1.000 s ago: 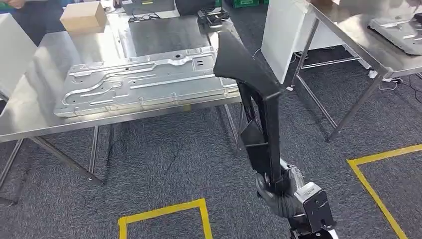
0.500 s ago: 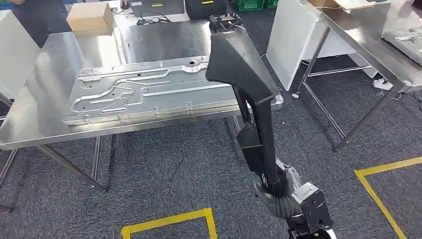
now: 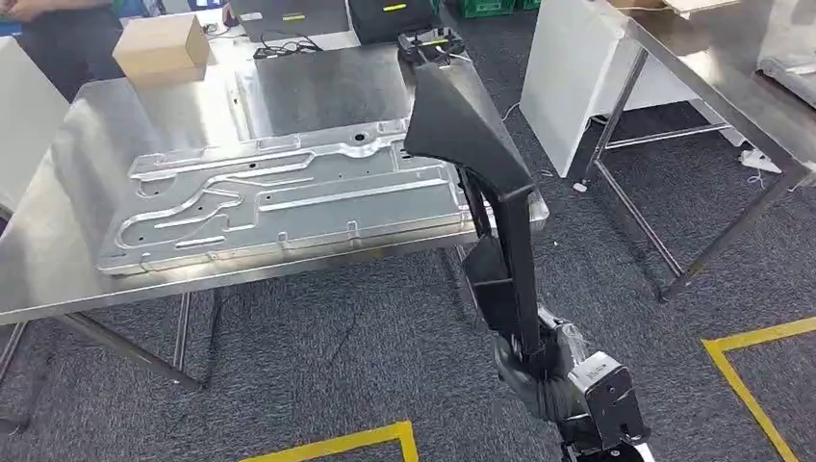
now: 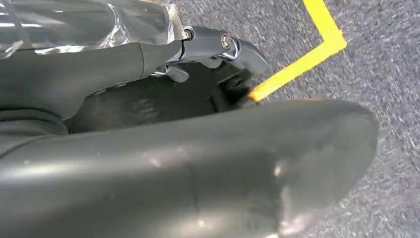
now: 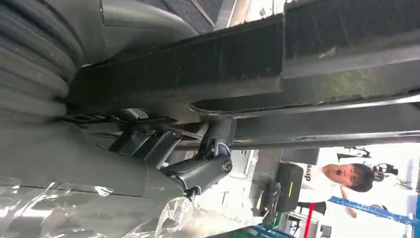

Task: Take the parts from the cabinet and place them on the table.

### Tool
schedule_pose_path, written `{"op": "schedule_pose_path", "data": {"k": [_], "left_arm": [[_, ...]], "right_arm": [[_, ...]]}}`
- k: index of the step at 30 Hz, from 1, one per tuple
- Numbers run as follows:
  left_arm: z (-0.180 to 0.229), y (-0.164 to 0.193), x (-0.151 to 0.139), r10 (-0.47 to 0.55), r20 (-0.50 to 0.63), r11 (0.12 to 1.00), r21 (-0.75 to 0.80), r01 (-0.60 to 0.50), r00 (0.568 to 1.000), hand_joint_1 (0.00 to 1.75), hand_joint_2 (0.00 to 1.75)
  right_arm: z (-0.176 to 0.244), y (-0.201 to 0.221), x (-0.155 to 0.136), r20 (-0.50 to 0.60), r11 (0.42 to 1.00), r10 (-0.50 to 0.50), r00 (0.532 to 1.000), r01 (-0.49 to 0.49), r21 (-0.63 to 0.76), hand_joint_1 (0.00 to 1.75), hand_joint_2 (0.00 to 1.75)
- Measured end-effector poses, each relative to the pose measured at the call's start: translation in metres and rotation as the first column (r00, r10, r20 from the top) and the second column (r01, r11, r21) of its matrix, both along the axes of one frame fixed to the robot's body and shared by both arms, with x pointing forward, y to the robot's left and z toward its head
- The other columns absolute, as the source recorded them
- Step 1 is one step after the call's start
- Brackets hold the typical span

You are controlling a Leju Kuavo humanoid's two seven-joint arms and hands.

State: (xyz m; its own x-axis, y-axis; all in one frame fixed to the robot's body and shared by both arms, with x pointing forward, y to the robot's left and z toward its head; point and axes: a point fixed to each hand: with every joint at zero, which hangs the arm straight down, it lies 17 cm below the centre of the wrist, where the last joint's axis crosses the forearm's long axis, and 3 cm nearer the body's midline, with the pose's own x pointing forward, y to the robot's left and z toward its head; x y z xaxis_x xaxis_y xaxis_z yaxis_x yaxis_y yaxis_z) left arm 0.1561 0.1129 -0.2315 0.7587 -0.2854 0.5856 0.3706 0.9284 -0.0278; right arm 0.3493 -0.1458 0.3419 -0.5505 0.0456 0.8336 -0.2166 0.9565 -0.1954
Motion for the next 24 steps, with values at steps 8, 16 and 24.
{"op": "schedule_pose_path", "data": {"k": [8,16,24], "left_arm": [[-0.0009,0.0007,-0.0025,-0.001,-0.005,1.0,0.0,0.001,1.0,0.0,0.0],[-0.0008,-0.0006,-0.0037,-0.001,-0.007,1.0,-0.003,0.001,1.0,0.0,0.0],[0.0001,-0.002,-0.0012,-0.009,-0.007,1.0,-0.008,0.009,1.0,0.0,0.0]], "right_arm": [[0.0011,-0.0003,0.0007,0.002,1.0,0.0,1.0,0.0,0.001,1.75,1.75],[0.0009,-0.0017,0.0016,0.002,1.0,-0.005,1.0,0.005,-0.003,1.75,1.75],[0.0041,0.0043,0.0038,0.022,0.998,-0.008,1.0,0.009,-0.054,1.75,1.75]]}}
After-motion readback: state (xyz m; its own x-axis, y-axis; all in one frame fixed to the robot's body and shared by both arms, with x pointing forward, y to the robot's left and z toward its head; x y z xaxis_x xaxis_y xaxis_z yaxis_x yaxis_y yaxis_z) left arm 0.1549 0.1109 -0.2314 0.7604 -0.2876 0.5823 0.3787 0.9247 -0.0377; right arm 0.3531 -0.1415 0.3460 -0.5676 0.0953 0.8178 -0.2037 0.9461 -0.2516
